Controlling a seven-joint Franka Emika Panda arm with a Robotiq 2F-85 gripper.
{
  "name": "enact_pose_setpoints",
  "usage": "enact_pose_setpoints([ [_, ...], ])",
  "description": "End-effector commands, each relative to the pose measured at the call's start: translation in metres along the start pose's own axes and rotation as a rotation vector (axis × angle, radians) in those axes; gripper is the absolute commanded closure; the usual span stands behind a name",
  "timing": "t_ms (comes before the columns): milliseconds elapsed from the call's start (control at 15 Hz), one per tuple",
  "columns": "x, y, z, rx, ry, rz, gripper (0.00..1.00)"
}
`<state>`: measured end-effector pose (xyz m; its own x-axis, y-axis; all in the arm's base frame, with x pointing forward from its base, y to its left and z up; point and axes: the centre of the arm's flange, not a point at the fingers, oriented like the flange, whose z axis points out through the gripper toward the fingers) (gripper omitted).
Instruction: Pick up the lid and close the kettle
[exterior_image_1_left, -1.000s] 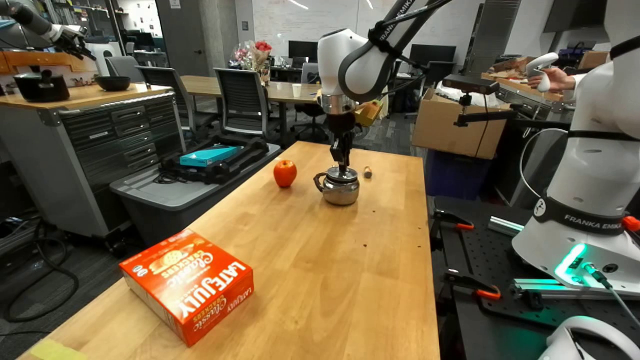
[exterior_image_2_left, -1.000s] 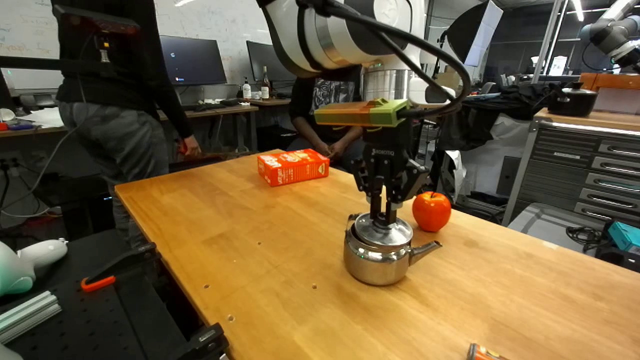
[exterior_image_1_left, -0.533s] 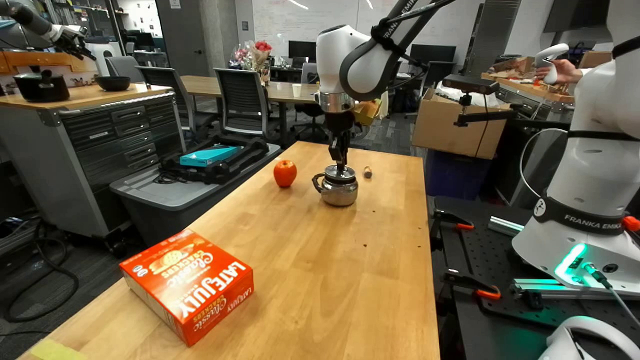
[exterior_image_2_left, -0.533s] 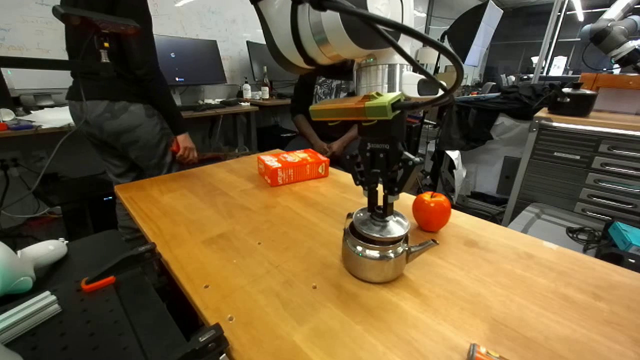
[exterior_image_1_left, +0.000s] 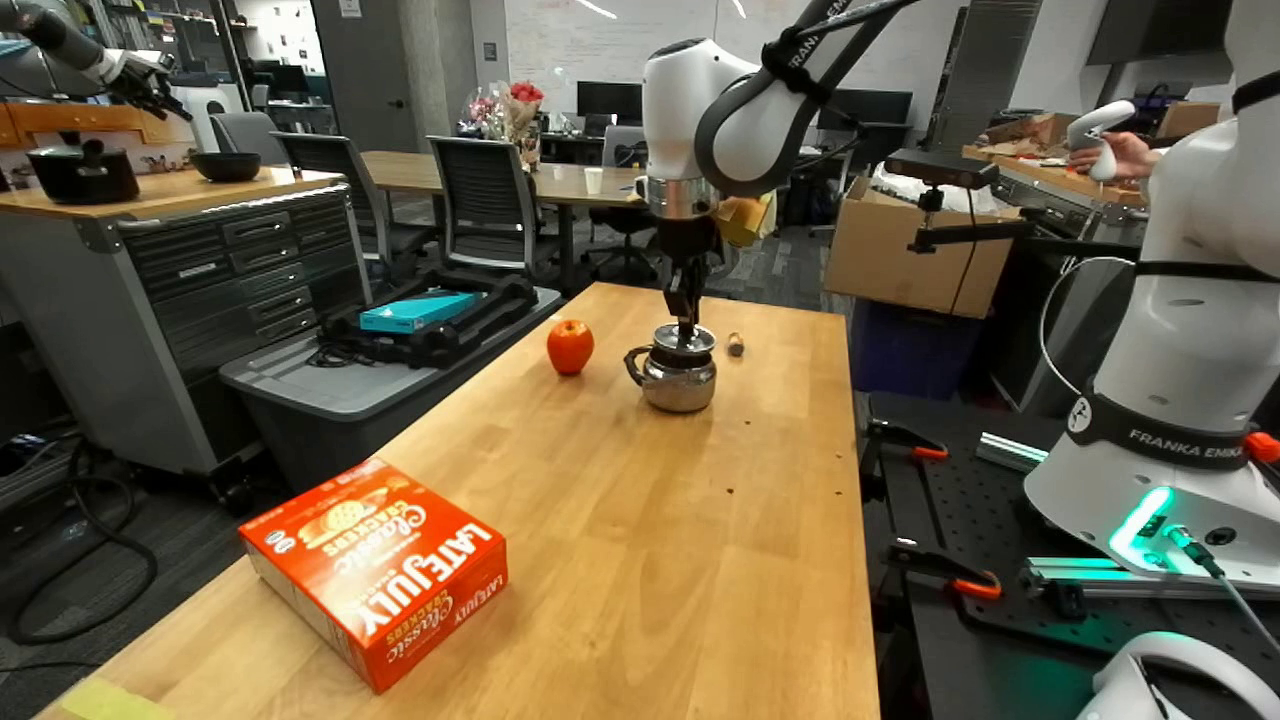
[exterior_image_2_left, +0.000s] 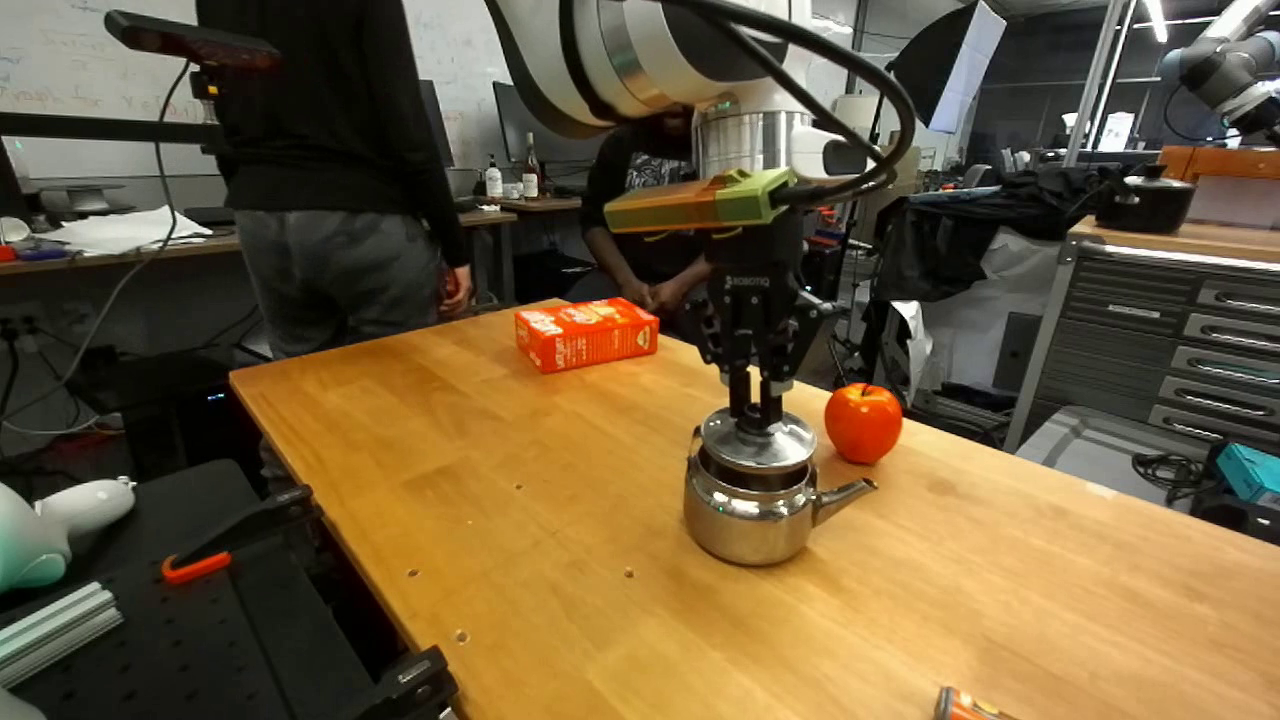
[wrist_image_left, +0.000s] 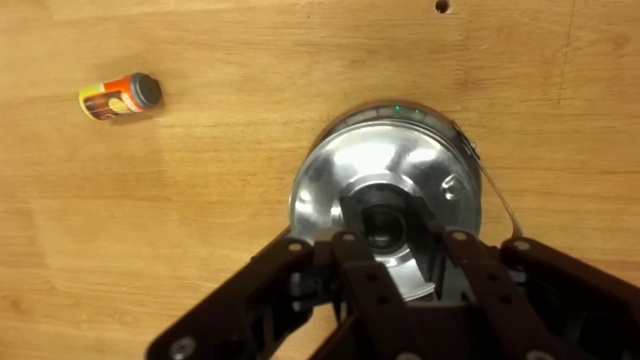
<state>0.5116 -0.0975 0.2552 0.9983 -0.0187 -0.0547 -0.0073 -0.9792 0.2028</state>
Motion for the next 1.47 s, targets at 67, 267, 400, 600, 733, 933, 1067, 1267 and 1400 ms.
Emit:
enact_pose_setpoints([
  [67,-0.003,-0.006,-0.002,-0.005,0.019,-0.009,0.93],
  [267,0.003,-0.008,-0.008,-0.001,0.037,-0.005,0.93],
  [400,0.007,-0.009,-0.011,0.001,0.047,-0.006,0.93],
  [600,0.010,-0.008,-0.008,0.000,0.041,-0.006,0.93],
  [733,0.011,-0.008,-0.005,0.000,0.037,-0.007,0.93],
  [933,0.012,-0.008,-0.001,0.002,0.026,-0.008,0.93],
  [1067,0.012,-0.008,0.003,0.001,0.021,-0.012,0.93],
  [1267,0.015,-0.008,0.001,0.001,0.026,-0.014,0.93],
  [1400,0.019,-0.007,-0.001,0.000,0.031,-0.012,0.93],
])
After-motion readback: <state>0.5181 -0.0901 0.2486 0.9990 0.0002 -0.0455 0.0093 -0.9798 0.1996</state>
